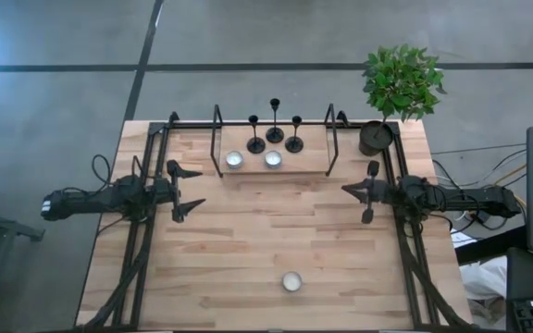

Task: Pick & Place candle stick holders
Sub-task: Put the pink scented candle on the shelf

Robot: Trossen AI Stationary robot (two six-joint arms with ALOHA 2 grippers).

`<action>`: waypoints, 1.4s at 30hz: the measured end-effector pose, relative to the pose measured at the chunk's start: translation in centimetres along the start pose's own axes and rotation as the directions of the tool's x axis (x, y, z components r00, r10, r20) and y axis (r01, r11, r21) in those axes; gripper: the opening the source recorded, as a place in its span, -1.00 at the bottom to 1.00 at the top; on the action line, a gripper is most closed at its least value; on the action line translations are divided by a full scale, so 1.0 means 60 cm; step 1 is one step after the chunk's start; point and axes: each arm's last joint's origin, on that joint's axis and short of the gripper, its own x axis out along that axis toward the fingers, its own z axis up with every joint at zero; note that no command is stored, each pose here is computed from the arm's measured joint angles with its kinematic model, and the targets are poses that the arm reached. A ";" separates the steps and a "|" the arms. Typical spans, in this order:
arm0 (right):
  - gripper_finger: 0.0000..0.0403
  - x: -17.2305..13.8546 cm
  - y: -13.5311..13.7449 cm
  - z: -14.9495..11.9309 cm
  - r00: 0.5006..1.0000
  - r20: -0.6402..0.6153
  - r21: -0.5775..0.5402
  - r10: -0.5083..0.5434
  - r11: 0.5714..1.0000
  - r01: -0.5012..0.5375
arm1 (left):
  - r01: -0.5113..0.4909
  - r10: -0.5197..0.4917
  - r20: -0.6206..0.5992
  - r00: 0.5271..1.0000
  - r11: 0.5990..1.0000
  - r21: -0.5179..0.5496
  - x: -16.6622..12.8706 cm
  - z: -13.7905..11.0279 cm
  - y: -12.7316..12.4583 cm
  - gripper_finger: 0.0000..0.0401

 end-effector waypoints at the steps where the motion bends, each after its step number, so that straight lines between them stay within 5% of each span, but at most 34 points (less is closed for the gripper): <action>1: -0.96 0.000 0.000 0.001 1.000 0.004 0.034 -0.001 0.999 0.001 | 0.000 0.000 0.000 1.000 1.000 0.000 0.000 0.000 0.000 0.99; 7: -0.96 0.000 -0.002 0.011 0.998 0.069 0.288 -0.007 0.958 -0.013 | 0.000 0.000 0.001 1.000 1.000 0.000 0.000 0.000 0.000 0.99; 12: -0.96 -0.002 0.000 0.024 0.987 0.155 0.576 0.043 0.808 -0.126 | 0.000 0.000 0.001 1.000 1.000 0.000 0.000 0.000 0.000 0.99; 17: -0.96 0.001 -0.002 0.050 0.974 0.216 0.549 0.069 0.817 -0.180 | 0.000 0.000 0.000 1.000 1.000 0.000 0.000 0.000 0.000 0.99; 22: -0.96 0.022 -0.008 0.112 0.999 0.028 0.418 0.045 0.907 -0.053 | 0.001 -0.001 -0.005 1.000 1.000 0.001 0.000 -0.001 0.000 0.99; 28: -0.96 0.084 -0.002 0.171 0.981 -0.147 0.450 0.127 0.892 -0.047 | 0.001 -0.001 -0.005 1.000 1.000 0.001 0.000 -0.001 0.000 0.99; 32: -0.96 0.122 0.021 0.185 0.911 -0.304 0.470 0.280 0.876 -0.113 | 0.001 -0.001 -0.005 1.000 1.000 0.001 0.000 -0.001 0.000 0.99; 38: -0.96 0.143 0.052 0.210 0.740 -0.555 0.505 0.381 0.861 -0.064 | 0.001 -0.001 -0.005 1.000 1.000 0.001 0.000 0.000 0.000 0.99; 42: -0.96 0.156 0.079 0.239 0.718 -0.550 0.501 0.427 0.856 -0.125 | 0.001 -0.001 -0.005 1.000 1.000 0.001 0.000 -0.001 0.000 0.99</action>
